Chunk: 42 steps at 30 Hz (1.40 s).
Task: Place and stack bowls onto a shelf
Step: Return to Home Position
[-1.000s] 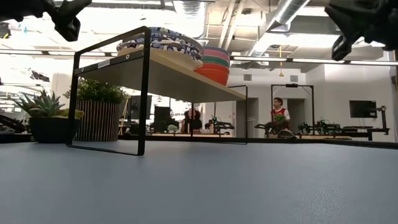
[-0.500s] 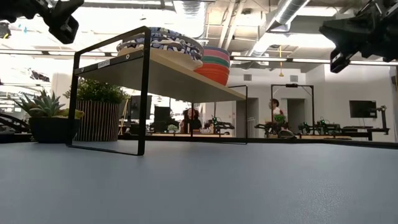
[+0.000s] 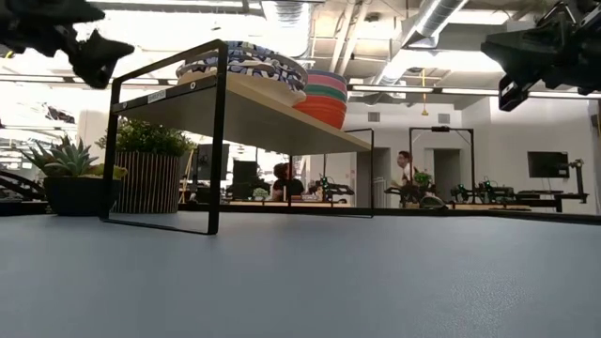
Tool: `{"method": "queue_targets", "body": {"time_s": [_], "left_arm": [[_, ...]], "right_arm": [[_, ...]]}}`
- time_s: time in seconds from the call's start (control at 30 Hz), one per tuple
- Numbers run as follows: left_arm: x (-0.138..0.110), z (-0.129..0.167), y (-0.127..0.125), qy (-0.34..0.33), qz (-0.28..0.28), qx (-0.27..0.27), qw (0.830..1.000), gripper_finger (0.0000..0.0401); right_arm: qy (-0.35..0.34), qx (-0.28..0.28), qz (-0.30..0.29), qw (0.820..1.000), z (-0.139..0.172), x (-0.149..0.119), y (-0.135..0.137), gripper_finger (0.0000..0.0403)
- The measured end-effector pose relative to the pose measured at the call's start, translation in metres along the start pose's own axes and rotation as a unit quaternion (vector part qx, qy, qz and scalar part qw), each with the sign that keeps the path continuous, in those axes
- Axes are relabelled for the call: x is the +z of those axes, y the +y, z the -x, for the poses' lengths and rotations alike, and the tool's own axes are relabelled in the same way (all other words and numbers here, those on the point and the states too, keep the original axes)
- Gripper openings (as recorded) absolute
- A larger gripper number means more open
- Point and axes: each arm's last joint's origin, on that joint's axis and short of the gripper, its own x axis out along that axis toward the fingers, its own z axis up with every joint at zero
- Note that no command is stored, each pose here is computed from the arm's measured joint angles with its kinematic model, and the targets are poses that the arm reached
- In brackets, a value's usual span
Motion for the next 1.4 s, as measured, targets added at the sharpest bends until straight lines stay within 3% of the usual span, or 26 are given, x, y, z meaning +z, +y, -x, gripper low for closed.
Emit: {"method": "queue_targets", "body": {"time_s": [0.17,0.37,0.47,0.57,0.8,1.1,1.4], "left_arm": [[-0.010,-0.005,0.001,-0.005,0.009,-0.012,1.000,0.0243],[-0.051,-0.020,0.004,-0.057,0.035,-0.101,0.993,0.0243],[-0.045,-0.019,0.002,-0.076,0.018,-0.112,0.991,0.0243],[-0.044,-0.019,0.002,-0.084,-0.016,-0.105,0.991,0.0243],[-0.043,-0.019,0.003,-0.092,-0.004,-0.074,0.993,0.0243],[-0.060,-0.021,0.007,-0.003,-0.006,-0.055,0.998,0.0243],[-0.061,-0.022,0.007,0.003,-0.006,-0.059,0.998,0.0243]], "right_arm": [[0.000,0.000,0.000,1.000,0.000,0.000,0.000,0.0074],[0.004,-0.001,0.000,1.000,0.000,-0.001,0.000,0.0074],[0.013,-0.003,0.000,1.000,0.000,-0.003,-0.001,0.0074],[0.021,-0.007,0.001,1.000,0.000,-0.004,-0.001,0.0074],[0.053,-0.017,0.001,0.998,0.000,-0.011,-0.003,0.0074],[0.104,-0.030,0.000,0.994,0.002,-0.020,-0.006,0.0074],[0.106,-0.030,0.000,0.994,0.002,-0.020,-0.006,0.0074]]}}
